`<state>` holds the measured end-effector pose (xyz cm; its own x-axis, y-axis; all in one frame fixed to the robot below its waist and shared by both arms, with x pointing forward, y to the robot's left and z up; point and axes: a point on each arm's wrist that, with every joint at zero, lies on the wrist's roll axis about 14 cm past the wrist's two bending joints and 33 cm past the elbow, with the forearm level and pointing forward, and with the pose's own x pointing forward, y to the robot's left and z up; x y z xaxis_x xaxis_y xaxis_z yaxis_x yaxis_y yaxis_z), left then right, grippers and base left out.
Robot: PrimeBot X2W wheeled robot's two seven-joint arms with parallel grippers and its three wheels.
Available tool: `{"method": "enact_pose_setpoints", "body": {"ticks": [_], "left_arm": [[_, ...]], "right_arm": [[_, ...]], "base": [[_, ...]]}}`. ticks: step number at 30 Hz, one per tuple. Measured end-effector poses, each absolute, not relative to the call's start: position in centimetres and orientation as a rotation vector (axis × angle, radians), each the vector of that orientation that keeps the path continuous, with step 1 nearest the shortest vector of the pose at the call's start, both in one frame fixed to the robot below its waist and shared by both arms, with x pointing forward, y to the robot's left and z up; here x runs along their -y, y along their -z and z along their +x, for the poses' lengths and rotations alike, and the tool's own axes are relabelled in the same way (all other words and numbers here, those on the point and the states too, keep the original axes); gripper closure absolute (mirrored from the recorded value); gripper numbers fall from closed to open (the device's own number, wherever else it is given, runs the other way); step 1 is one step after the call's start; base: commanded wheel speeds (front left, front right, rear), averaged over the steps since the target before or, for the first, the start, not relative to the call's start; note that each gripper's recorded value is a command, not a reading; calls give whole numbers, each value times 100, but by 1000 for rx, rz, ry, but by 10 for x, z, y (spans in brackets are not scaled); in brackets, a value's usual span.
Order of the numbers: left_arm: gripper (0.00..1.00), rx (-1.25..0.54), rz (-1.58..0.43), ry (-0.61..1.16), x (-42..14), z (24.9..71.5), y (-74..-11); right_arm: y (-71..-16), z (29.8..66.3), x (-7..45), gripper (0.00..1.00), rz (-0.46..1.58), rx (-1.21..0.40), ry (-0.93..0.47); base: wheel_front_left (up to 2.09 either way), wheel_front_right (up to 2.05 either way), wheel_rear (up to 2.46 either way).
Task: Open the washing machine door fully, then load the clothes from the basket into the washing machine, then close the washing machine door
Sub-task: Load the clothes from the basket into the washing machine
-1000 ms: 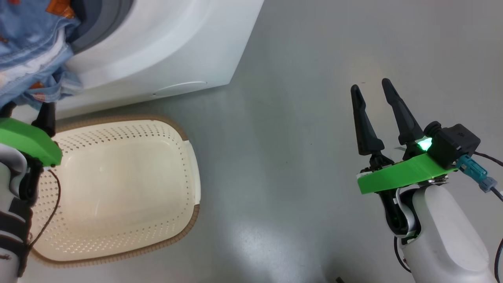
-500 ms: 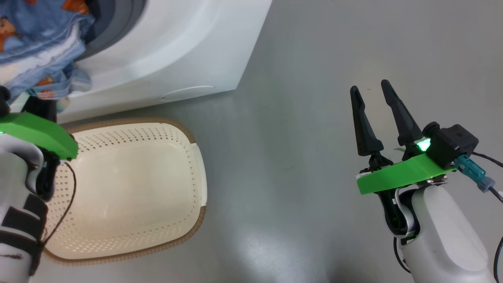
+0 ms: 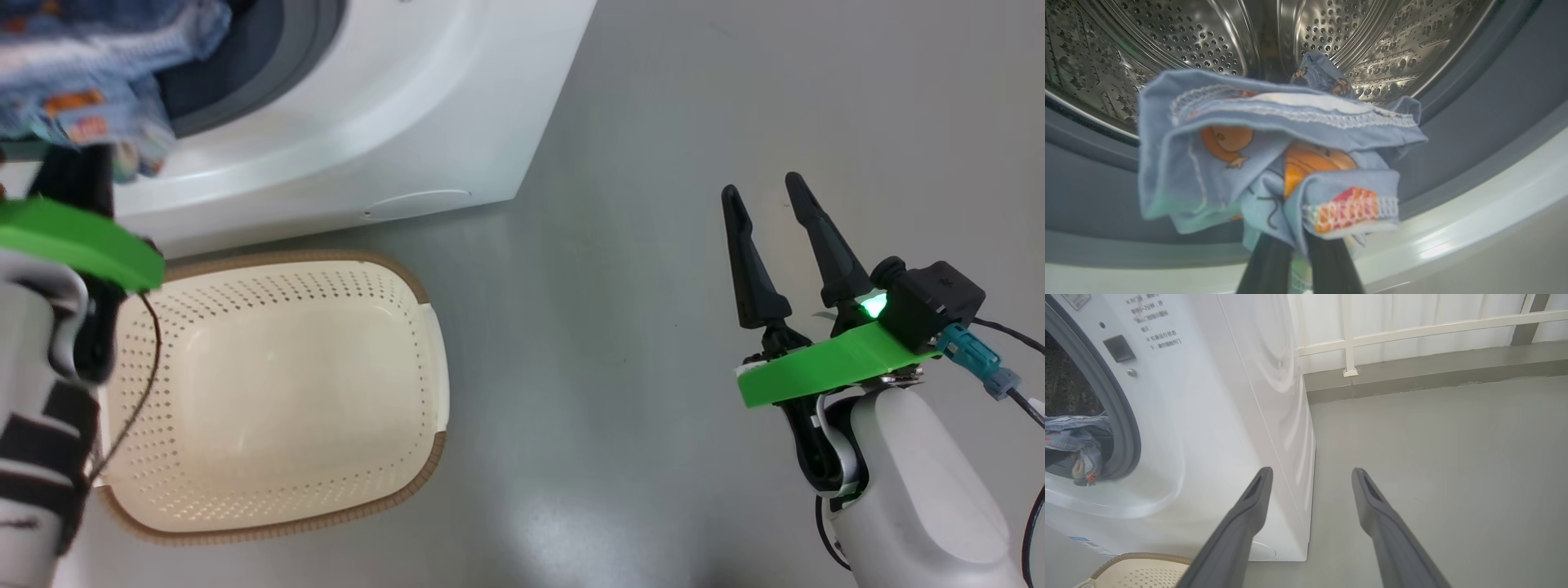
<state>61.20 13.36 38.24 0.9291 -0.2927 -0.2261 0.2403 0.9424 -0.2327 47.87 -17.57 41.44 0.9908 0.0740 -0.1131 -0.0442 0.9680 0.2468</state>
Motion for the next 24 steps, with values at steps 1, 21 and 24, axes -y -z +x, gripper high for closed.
{"method": "enact_pose_setpoints", "body": {"ticks": [1,21,24], "left_arm": [[100,-249,-203,279,-132,617,-386],[100,-263,-147,263,-118,738,-391],[100,-286,-135,262,-116,750,-384]], "right_arm": [[-413,479,177,0,245,-124,-56],[-373,467,214,0,209,-214,47],[-369,466,220,0,206,-222,64]], "base": [[0,0,0],[0,0,0],[0,0,0]]}}
